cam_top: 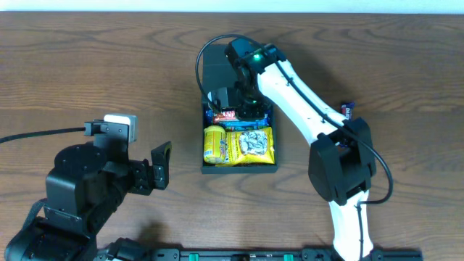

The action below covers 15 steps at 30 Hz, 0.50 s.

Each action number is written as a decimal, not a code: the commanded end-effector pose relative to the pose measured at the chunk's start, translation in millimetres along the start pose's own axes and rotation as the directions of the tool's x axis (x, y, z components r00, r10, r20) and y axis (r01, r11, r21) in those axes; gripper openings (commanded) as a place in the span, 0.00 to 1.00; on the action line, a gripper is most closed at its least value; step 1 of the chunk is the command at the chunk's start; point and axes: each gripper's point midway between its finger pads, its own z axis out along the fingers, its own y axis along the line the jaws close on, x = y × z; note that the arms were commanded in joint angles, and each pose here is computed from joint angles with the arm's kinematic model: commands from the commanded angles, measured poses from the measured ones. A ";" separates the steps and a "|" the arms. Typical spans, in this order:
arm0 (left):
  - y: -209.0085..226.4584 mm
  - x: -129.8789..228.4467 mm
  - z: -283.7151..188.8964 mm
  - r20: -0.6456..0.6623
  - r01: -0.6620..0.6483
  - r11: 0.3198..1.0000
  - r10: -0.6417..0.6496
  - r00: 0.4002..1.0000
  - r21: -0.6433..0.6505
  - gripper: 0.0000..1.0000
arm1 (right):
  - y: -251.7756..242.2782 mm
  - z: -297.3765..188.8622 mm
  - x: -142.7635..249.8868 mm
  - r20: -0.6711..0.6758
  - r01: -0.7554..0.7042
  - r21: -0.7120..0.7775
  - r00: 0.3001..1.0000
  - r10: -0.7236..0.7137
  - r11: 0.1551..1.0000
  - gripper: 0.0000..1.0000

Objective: Pack container
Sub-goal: 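Carry the KitKat bar into the box and lower it beside the blue bar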

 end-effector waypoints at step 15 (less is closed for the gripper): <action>-0.5 -6.8 -6.2 0.024 0.002 1.000 -0.002 1.000 0.001 0.95 | -25.2 -87.4 13.0 -0.026 -0.193 0.316 0.977 0.212 0.929 0.98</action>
